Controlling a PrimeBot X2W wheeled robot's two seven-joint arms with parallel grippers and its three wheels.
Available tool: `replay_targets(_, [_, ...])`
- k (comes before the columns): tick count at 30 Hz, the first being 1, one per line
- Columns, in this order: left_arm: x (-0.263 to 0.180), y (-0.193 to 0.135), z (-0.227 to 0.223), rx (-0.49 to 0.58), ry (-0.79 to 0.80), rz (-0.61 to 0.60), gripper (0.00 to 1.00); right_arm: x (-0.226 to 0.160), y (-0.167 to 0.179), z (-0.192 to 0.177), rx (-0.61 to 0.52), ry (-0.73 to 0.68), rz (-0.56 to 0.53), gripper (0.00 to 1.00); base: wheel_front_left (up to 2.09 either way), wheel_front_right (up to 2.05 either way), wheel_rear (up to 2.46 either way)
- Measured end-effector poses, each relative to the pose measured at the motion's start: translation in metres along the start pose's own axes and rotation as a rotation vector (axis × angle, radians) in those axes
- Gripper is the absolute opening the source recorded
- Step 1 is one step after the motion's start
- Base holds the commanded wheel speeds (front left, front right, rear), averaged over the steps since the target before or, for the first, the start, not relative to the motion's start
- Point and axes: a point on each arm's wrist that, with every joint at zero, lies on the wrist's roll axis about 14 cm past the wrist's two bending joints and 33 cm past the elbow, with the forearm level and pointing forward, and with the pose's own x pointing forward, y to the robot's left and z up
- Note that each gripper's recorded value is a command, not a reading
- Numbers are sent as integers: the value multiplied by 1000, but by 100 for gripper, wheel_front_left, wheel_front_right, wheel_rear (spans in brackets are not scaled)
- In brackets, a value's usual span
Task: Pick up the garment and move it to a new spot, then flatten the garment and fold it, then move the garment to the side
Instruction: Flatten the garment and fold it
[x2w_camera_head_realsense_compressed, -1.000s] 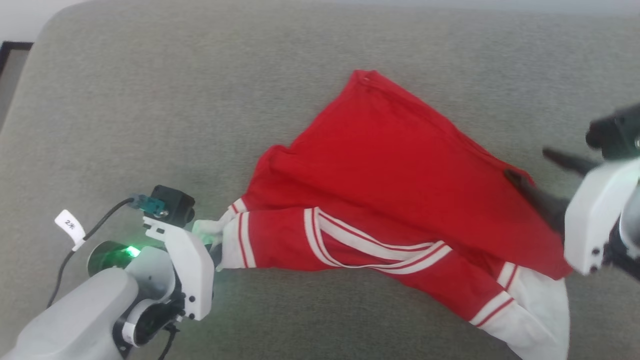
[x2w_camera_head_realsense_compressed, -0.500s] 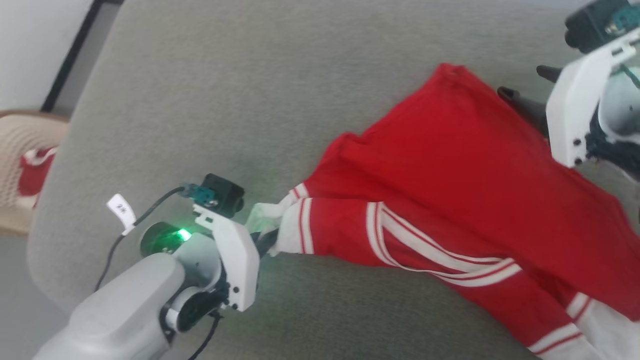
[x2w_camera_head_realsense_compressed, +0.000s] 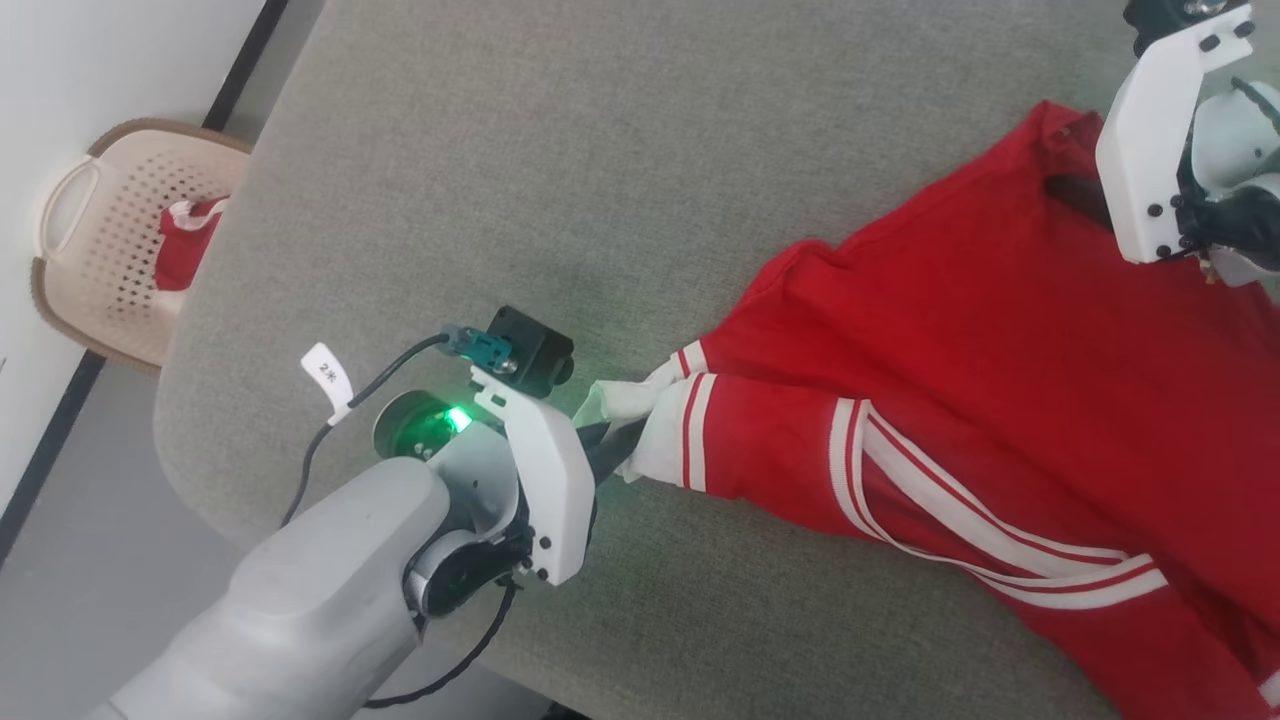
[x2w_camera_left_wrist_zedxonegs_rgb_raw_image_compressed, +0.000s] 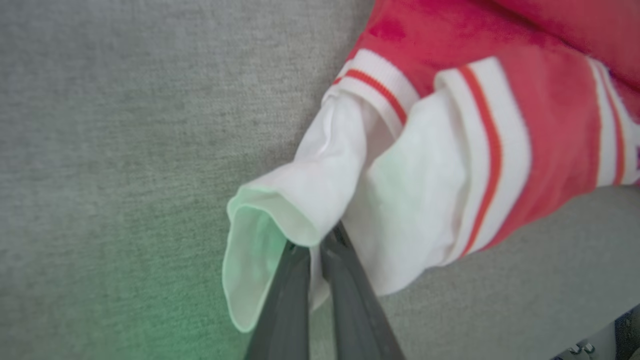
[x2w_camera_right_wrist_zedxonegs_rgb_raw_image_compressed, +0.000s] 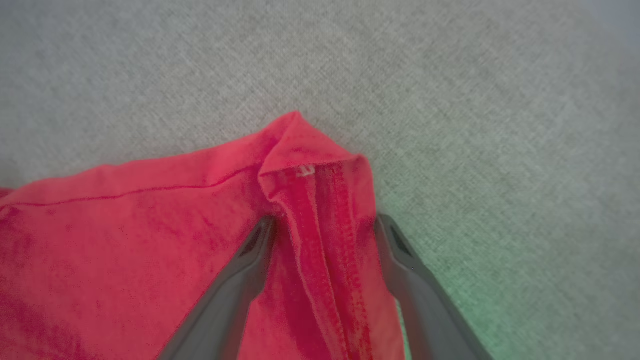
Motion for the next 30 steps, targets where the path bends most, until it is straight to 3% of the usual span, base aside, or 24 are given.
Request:
replay_targets(5, [5,5,-2,-10,4,8,0,15,6,-8,-30,73,26,100,0,0,0])
replay_targets(6, [6,6,-1,-9,4,8,0,15,7,-8,-32,79,31,48,0,0,0])
replay_targets(7, [7,6,0,-8,1,9,0,14,7,-8,-41,85,32,48,0,0,0])
replay_targets(8, [8,7,0,-8,1,9,0,13,9,-8,-62,89,31,0,0,0,0])
replay_targets(18, [11,17,32,43,-31,18,0,-13,5,-1,-79,14,27,0,0,0,0])
replay_targets(30, [-23,33,170,246,-207,135,0,-117,-43,34,-70,-252,-132,0,0,0,0])
